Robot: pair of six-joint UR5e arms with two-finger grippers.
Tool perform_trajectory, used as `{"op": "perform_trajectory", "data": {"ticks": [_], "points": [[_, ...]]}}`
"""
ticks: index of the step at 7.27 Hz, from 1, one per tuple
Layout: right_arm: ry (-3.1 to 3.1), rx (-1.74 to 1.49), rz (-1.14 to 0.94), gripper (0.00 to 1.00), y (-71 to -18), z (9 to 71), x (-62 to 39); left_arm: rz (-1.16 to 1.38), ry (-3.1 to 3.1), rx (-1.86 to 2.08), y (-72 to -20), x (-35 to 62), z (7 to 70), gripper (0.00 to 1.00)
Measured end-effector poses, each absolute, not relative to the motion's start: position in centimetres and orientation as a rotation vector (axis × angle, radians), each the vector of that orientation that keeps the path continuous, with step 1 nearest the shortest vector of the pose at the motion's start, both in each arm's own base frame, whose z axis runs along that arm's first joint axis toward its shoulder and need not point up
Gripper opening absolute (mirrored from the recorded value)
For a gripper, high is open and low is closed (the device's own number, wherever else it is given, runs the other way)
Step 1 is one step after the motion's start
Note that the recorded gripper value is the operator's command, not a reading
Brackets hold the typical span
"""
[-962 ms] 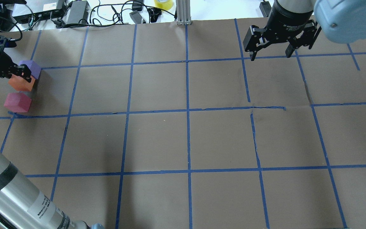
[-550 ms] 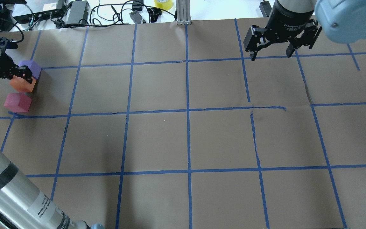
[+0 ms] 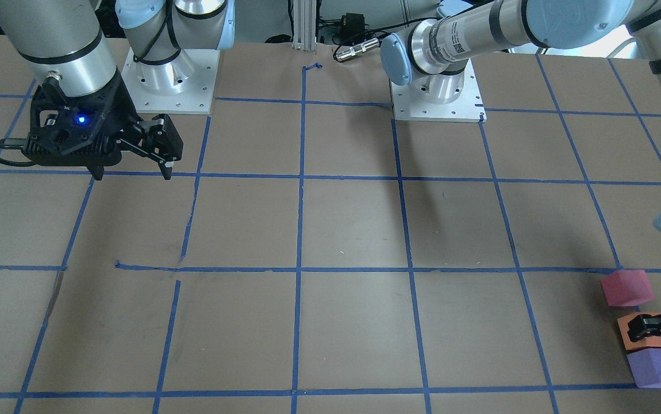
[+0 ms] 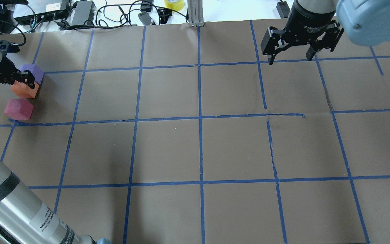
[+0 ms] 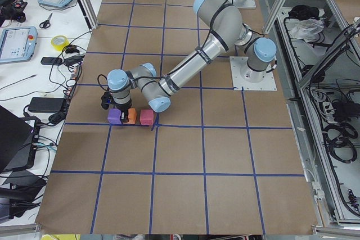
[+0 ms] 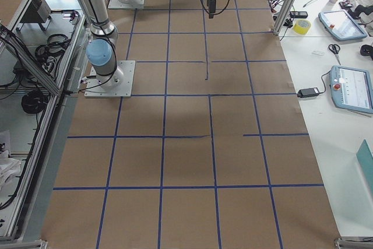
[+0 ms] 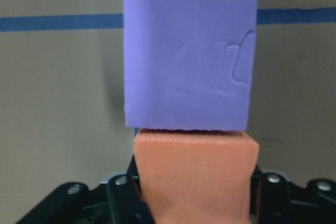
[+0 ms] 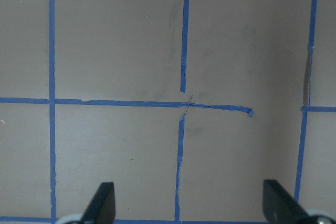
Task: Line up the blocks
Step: 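Press the orange cube into line against the purple cube, open left gripper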
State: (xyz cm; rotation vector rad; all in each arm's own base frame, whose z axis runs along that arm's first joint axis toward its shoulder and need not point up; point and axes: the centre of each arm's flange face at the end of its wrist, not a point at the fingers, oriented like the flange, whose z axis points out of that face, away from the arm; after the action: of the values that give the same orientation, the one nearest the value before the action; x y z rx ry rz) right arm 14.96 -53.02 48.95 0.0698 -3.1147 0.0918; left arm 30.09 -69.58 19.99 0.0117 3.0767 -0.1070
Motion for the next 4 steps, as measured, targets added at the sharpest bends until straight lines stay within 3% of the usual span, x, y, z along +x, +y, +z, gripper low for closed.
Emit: {"op": "perform_trajectory", "data": {"ticks": [1, 3, 4], "points": [[-3.114, 0.069, 0.093, 1.00, -53.03, 48.96, 14.92, -0.103, 3.079, 0.010, -69.48, 30.07, 19.82, 0.03], [-3.115, 0.068, 0.092, 1.00, -53.02, 48.96, 14.96, -0.101, 3.076, 0.005, -69.17, 30.42, 19.50, 0.82], [-3.116, 0.068, 0.092, 1.00, -53.00, 48.97, 14.99, -0.120, 3.064, 0.001, -68.96, 30.92, 19.34, 1.00]]}}
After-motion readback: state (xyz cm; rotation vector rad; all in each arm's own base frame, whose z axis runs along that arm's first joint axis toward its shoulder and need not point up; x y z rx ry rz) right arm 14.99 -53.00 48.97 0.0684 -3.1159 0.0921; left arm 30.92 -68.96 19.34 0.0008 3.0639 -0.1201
